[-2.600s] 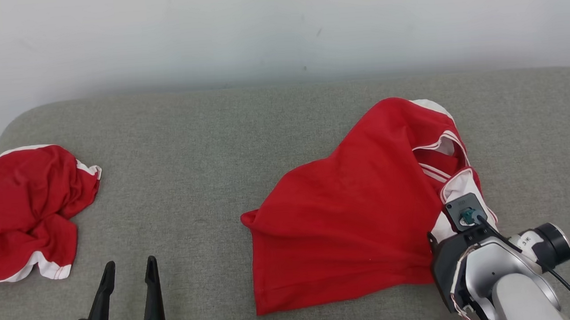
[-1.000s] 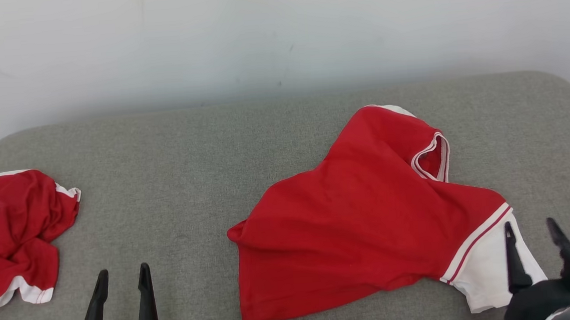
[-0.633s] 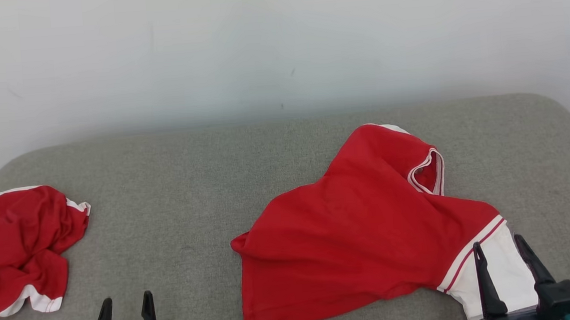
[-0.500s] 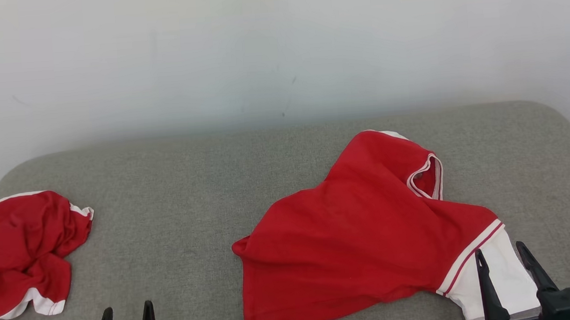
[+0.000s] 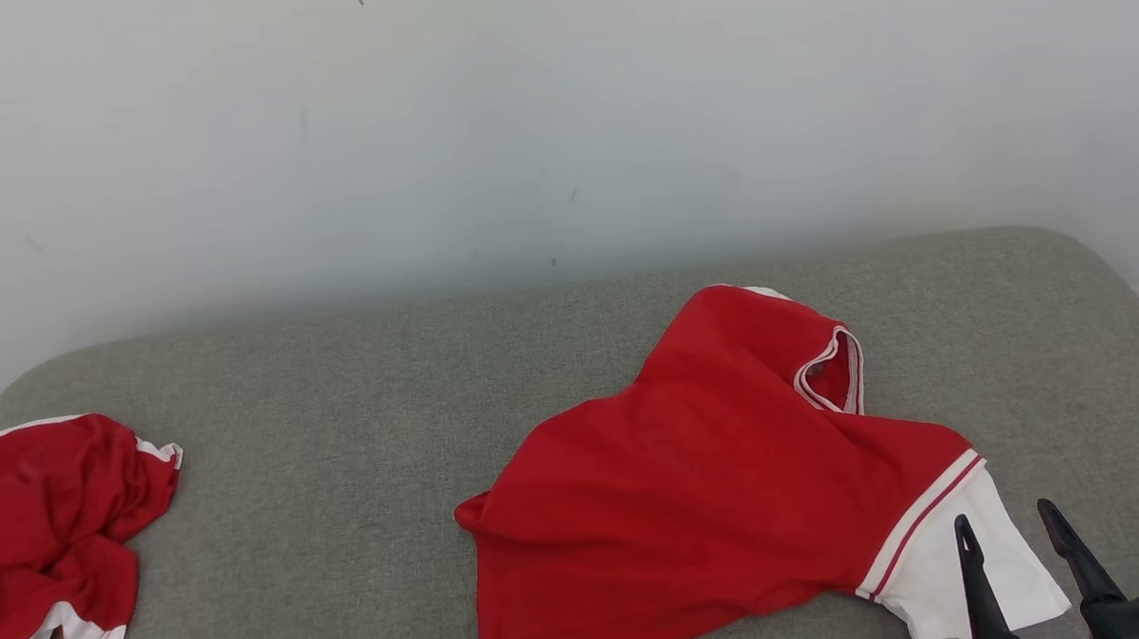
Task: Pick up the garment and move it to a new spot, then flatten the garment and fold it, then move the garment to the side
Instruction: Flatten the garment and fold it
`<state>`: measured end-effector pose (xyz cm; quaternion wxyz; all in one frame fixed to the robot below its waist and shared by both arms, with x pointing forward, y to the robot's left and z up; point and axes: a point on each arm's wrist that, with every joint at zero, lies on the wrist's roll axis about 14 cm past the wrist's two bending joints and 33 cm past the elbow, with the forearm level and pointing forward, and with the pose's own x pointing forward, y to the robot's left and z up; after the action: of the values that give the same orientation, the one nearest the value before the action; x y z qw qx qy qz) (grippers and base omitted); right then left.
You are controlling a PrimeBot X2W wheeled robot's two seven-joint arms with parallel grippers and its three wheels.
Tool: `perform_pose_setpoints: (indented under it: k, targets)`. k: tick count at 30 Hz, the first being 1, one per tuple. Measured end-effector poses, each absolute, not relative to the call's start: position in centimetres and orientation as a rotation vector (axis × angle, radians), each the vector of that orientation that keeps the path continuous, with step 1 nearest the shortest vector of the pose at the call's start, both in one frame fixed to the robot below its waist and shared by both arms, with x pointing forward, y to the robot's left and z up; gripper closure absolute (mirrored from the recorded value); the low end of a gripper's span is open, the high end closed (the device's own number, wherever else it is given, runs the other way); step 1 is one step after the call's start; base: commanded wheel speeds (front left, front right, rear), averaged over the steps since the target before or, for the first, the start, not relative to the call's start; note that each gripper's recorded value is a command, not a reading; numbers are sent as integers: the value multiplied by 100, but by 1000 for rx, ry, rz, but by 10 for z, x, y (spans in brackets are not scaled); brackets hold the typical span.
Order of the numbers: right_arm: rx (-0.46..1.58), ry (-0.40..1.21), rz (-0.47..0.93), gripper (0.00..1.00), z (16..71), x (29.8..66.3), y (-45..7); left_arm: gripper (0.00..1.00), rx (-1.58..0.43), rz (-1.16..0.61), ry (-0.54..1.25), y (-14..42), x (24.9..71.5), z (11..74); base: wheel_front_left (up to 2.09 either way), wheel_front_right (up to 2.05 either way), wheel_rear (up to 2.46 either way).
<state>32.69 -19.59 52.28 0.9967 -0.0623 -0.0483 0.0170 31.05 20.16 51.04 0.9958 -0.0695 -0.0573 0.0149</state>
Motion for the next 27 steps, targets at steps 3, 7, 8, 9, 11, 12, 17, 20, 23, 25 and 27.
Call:
perform_pose_setpoints:
  k: [3,7,8,9,11,12,17,20,23,25,27]
  targets:
    - [-117,-103,36,0,525,327,-196,0,-139,22,-119,200,311,512,0,0,0]
    - [-116,-109,51,0,529,330,-193,0,-134,14,-125,198,315,514,0,0,0]
    - [-118,-113,56,0,530,331,-192,0,-134,12,-127,197,316,515,0,0,0]
    - [-115,-115,59,0,531,332,-192,0,-134,10,-130,197,317,516,0,0,0]
    - [-119,-118,62,0,533,334,-192,0,-134,7,-130,196,319,516,0,0,0]
    - [-121,-120,63,0,533,335,-192,0,-134,6,-128,196,319,516,0,0,0]
    - [-117,-106,63,0,531,340,-193,0,-139,-2,-116,192,321,512,0,0,0]
    - [-106,-25,50,0,515,341,-199,0,-147,-35,-94,181,323,506,0,0,0]
    - [-115,101,29,0,492,344,-212,0,-160,-121,-46,151,327,494,0,0,0]
    - [-128,185,16,0,478,345,-222,0,-170,-183,-11,130,332,485,0,0,0]
    - [-128,258,-1,0,464,346,-233,0,-183,-219,33,118,339,475,0,0,0]
